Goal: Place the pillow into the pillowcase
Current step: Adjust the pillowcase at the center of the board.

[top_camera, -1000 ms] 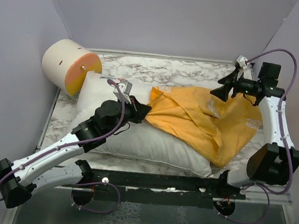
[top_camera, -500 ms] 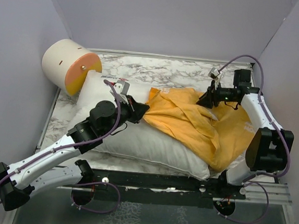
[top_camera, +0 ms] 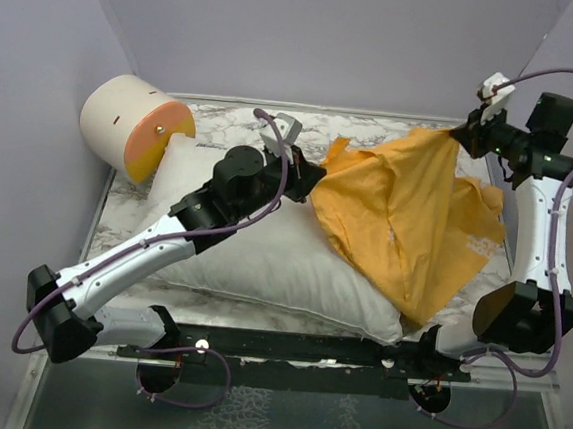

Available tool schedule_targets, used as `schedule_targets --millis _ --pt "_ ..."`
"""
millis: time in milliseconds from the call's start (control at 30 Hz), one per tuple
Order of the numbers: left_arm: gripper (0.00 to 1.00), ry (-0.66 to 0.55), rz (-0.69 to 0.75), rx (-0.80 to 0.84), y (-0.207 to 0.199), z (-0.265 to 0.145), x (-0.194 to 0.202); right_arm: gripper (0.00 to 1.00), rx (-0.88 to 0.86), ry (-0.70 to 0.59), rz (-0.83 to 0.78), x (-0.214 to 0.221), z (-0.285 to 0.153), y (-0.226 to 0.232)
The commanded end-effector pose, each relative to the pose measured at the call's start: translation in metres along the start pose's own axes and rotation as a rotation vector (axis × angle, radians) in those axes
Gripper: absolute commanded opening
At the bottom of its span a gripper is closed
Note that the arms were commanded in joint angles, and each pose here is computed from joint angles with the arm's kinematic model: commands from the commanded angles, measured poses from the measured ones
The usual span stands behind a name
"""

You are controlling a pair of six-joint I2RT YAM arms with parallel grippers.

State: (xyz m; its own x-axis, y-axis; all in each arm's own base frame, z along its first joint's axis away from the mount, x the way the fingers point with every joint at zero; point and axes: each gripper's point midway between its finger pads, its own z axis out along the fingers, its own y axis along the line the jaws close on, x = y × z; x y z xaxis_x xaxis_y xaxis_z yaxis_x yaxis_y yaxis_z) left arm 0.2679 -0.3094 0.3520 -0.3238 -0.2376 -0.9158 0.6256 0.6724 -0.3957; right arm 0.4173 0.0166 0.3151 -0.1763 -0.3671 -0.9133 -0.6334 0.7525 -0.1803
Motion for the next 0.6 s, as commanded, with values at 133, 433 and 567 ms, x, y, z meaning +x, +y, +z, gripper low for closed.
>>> schedule_targets --millis 133,433,567 --pt "0.0 0.005 0.103 0.18 -0.036 0.053 -0.02 0.01 0.483 0.047 -0.106 -0.018 -0.056 -0.103" --pt "0.0 0.148 0.092 0.241 -0.04 0.16 0.025 0.01 0.692 0.066 -0.061 -0.003 -0.1 -0.158" --pt "0.0 0.193 0.045 0.199 -0.024 0.22 0.04 0.01 0.69 0.07 -0.043 0.008 -0.095 -0.157"
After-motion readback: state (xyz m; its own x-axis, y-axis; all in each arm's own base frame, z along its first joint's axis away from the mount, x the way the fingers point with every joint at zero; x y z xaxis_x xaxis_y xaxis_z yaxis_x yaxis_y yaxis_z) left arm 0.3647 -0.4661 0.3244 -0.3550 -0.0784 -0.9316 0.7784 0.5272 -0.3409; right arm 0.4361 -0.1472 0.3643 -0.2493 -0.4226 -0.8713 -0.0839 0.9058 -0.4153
